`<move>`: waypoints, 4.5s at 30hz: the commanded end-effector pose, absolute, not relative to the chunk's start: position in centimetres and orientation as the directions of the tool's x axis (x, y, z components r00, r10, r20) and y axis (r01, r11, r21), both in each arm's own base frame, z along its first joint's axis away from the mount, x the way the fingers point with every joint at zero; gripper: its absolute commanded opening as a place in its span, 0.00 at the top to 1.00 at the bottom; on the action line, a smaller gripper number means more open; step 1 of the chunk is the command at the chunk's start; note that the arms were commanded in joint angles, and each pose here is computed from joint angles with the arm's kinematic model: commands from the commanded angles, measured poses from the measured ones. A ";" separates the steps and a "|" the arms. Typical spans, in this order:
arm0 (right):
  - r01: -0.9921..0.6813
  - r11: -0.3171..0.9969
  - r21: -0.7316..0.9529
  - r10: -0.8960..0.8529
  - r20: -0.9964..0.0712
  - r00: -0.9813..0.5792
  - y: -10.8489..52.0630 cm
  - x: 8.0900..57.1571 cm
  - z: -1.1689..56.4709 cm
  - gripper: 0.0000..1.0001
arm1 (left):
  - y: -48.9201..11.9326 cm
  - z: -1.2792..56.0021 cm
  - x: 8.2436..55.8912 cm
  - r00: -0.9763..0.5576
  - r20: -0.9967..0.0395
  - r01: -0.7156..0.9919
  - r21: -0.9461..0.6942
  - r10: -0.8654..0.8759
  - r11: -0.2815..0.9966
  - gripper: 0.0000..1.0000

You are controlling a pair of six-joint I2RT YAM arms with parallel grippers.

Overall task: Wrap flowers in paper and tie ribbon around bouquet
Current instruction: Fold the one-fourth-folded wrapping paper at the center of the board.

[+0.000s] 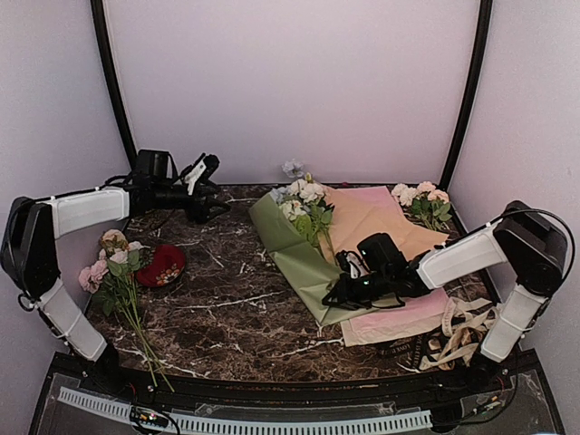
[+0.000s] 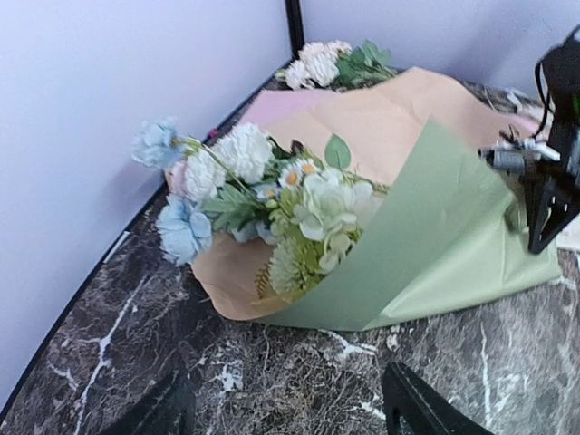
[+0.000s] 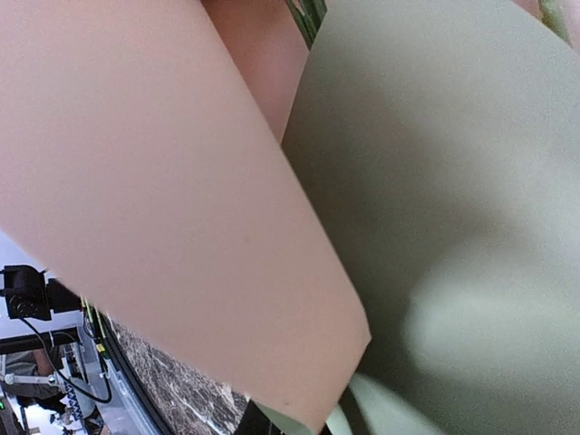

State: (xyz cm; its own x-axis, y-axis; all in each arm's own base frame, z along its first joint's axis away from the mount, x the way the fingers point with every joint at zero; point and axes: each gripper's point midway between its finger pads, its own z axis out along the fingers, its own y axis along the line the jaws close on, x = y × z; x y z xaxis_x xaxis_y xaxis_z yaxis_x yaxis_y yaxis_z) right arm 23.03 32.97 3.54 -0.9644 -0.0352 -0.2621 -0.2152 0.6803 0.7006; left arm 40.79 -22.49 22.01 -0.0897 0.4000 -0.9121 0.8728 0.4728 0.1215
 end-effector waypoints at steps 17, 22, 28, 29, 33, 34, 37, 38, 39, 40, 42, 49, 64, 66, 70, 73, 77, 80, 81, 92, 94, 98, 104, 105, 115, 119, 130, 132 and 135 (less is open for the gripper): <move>-0.238 0.695 0.678 -0.130 -0.207 -0.970 33.6 22.8 2.6 1.00 | -27.0 12.9 47.1 0.354 -0.786 0.895 0.443 0.506 0.061 0.21; -0.238 0.700 0.674 -0.127 -0.210 -0.969 33.5 23.3 3.0 1.00 | -27.6 12.5 47.2 0.381 -0.789 0.898 0.440 0.483 0.010 0.22; -0.249 0.704 0.665 -0.136 -0.218 -0.966 33.6 23.6 3.5 1.00 | -28.7 10.6 45.9 0.391 -0.777 0.912 0.400 0.493 -0.093 0.36; -0.247 0.705 0.665 -0.134 -0.217 -0.967 33.6 23.7 3.5 1.00 | -28.8 10.8 45.8 0.389 -0.782 0.913 0.396 0.487 -0.092 0.40; -0.241 0.710 0.662 -0.130 -0.214 -0.968 33.5 23.7 3.5 1.00 | -29.0 11.0 45.5 0.370 -0.802 0.925 0.366 0.469 -0.102 0.55; -0.241 0.710 0.662 -0.130 -0.213 -0.968 33.5 23.7 3.5 1.00 | -29.0 11.0 45.4 0.363 -0.807 0.928 0.358 0.466 -0.104 0.59; -0.241 0.711 0.661 -0.133 -0.210 -0.969 33.5 23.7 3.5 1.00 | -29.0 10.8 45.3 0.351 -0.812 0.933 0.345 0.466 -0.103 0.75; -0.239 0.713 0.659 -0.133 -0.208 -0.969 33.4 23.7 3.4 1.00 | -29.0 10.6 45.4 0.349 -0.809 0.934 0.344 0.473 -0.101 0.82; -0.241 0.713 0.659 -0.134 -0.209 -0.969 33.4 23.7 3.5 1.00 | -28.9 10.5 45.6 0.346 -0.804 0.934 0.345 0.484 -0.095 0.90; -0.241 0.713 0.658 -0.134 -0.209 -0.969 33.4 23.7 3.5 1.00 | -28.8 10.3 45.8 0.343 -0.799 0.934 0.346 0.493 -0.090 0.98; -0.240 0.715 0.656 -0.137 -0.206 -0.969 33.3 23.5 3.5 1.00 | -28.4 10.0 46.4 0.336 -0.780 0.933 0.353 0.528 -0.072 1.00; -0.260 0.675 0.691 -0.200 -0.168 -0.965 33.2 21.4 3.8 1.00 | -27.3 11.6 48.1 0.353 -0.742 0.918 0.392 0.570 -0.058 1.00; -0.288 0.671 0.683 -0.229 -0.178 -0.957 33.2 20.1 3.6 1.00 | -26.5 10.3 48.7 0.225 -0.753 0.941 0.332 0.619 0.061 0.93; -0.275 0.675 0.684 -0.215 -0.175 -0.961 33.1 20.3 3.3 1.00 | -26.3 10.5 50.7 0.161 -0.766 0.926 0.336 0.623 0.174 0.85; -0.255 0.679 0.688 -0.183 -0.179 -0.967 32.9 20.4 3.1 1.00 | -26.2 11.3 52.2 0.080 -0.803 0.909 0.302 0.590 0.288 0.61; -0.246 0.676 0.694 -0.156 -0.191 -0.969 32.8 20.7 3.3 1.00 | -26.0 11.3 51.9 0.046 -0.807 0.911 0.276 0.589 0.307 0.43; -0.244 0.665 0.706 -0.144 -0.200 -0.969 33.1 21.0 3.7 1.00 | -24.7 12.5 52.5 0.009 -0.802 0.860 0.311 0.597 0.405 0.34; -0.256 0.668 0.699 -0.148 -0.213 -0.966 33.1 21.2 4.0 1.00 | -24.1 15.6 51.3 0.026 -0.828 0.825 0.334 0.560 0.455 0.34; -0.260 0.669 0.696 -0.150 -0.216 -0.965 33.1 21.3 4.1 1.00 | -24.6 16.5 49.6 0.065 -0.840 0.848 0.332 0.539 0.414 0.33; -0.284 0.667 0.689 -0.168 -0.232 -0.958 33.2 21.4 4.4 1.00 | -29.8 17.9 43.7 0.190 -0.890 0.964 0.249 0.414 0.093 0.16; -0.284 0.668 0.688 -0.168 -0.233 -0.958 33.2 21.4 4.4 1.00 | -30.6 17.9 43.0 0.172 -0.904 0.981 0.192 0.391 0.011 0.19; -0.285 0.667 0.688 -0.170 -0.232 -0.958 33.2 21.4 4.4 1.00 | -31.6 18.9 39.8 0.183 -0.936 0.980 0.150 0.302 -0.129 0.23; -0.284 0.678 0.678 -0.163 -0.238 -0.957 32.8 21.4 4.4 1.00 | -31.4 18.9 39.1 0.178 -0.930 0.979 0.135 0.321 -0.152 0.26; -0.284 0.678 0.678 -0.163 -0.238 -0.958 32.8 21.4 4.4 1.00 | -31.4 18.8 38.9 0.181 -0.930 0.978 0.134 0.320 -0.163 0.26; -0.288 0.695 0.658 -0.142 -0.267 -0.953 32.7 22.1 5.3 1.00 | -33.1 19.9 43.4 0.119 -0.935 0.991 0.131 0.333 0.016 1.00; -0.278 0.712 0.645 -0.118 -0.281 -0.952 32.2 22.5 5.4 1.00 | -34.2 19.3 46.1 0.129 -0.932 0.970 0.190 0.340 0.154 1.00; -0.217 0.727 0.652 0.001 -0.316 -0.949 30.8 23.0 5.7 0.94 | -36.9 15.9 49.0 0.179 -0.859 0.881 0.357 0.479 0.311 1.00; -0.219 0.728 0.650 0.005 -0.323 -0.946 30.7 23.1 5.5 0.89 | -37.5 15.5 48.8 0.199 -0.846 0.875 0.381 0.495 0.300 1.00; -0.218 0.748 0.626 0.015 -0.345 -0.939 30.2 23.6 5.5 0.80 | -38.3 14.7 48.3 0.209 -0.836 0.877 0.390 0.507 0.282 1.00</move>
